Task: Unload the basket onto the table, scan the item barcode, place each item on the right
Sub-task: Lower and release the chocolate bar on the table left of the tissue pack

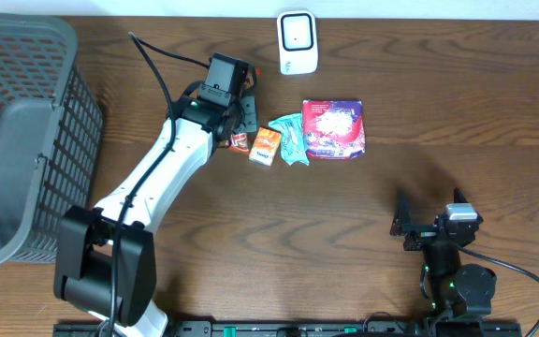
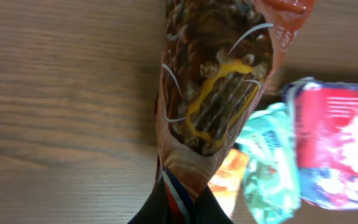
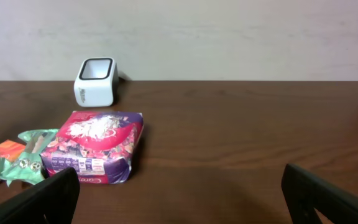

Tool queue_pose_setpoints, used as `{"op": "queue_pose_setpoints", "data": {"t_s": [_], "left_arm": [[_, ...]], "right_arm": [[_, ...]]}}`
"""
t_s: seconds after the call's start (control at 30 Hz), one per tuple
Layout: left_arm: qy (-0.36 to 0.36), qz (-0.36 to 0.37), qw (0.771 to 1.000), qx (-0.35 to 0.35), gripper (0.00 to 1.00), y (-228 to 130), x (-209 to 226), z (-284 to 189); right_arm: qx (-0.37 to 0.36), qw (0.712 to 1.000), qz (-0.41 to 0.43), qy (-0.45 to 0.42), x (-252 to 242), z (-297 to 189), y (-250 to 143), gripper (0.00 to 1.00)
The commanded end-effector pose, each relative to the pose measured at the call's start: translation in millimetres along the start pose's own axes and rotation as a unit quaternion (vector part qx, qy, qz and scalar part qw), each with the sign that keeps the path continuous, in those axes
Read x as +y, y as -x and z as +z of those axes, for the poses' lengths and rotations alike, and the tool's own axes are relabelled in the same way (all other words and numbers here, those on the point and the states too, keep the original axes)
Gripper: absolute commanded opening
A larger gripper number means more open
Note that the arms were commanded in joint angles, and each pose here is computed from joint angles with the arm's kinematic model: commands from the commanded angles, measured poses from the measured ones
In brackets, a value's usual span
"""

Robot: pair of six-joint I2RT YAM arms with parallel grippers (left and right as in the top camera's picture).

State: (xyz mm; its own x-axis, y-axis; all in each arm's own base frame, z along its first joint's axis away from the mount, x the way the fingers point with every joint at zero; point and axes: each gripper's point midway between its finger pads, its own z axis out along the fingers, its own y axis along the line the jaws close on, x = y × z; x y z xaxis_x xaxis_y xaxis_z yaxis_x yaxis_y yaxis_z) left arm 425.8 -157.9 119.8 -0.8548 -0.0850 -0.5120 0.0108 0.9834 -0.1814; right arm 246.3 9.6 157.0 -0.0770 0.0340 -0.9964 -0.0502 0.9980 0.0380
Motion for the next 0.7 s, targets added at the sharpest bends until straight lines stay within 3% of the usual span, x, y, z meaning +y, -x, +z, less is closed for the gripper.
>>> {"op": "queue_pose_setpoints", "data": {"t_s": [0.0, 0.23, 0.4, 0.67], "left_arm": [[0.039, 0.015, 0.999, 0.026, 0.08, -16, 14, 17], [0.062, 0.019, 0.995, 0.082, 0.08, -45, 25, 40], [0.062, 0.019, 0.994, 0.083, 0.43, -45, 25, 42], [0.053, 0.017, 0.996, 0.064, 0.45, -32, 20, 29]], "right_arm": [[-0.001, 1.000, 0.005, -0.006, -2, 0, 0, 0.99], [-0.001, 1.000, 0.005, -0.006, -2, 0, 0, 0.99], [-0.001, 1.000, 0.005, -0.006, -2, 0, 0, 0.99], [-0.001, 1.000, 0.005, -0.006, -2, 0, 0, 0.99]]}}
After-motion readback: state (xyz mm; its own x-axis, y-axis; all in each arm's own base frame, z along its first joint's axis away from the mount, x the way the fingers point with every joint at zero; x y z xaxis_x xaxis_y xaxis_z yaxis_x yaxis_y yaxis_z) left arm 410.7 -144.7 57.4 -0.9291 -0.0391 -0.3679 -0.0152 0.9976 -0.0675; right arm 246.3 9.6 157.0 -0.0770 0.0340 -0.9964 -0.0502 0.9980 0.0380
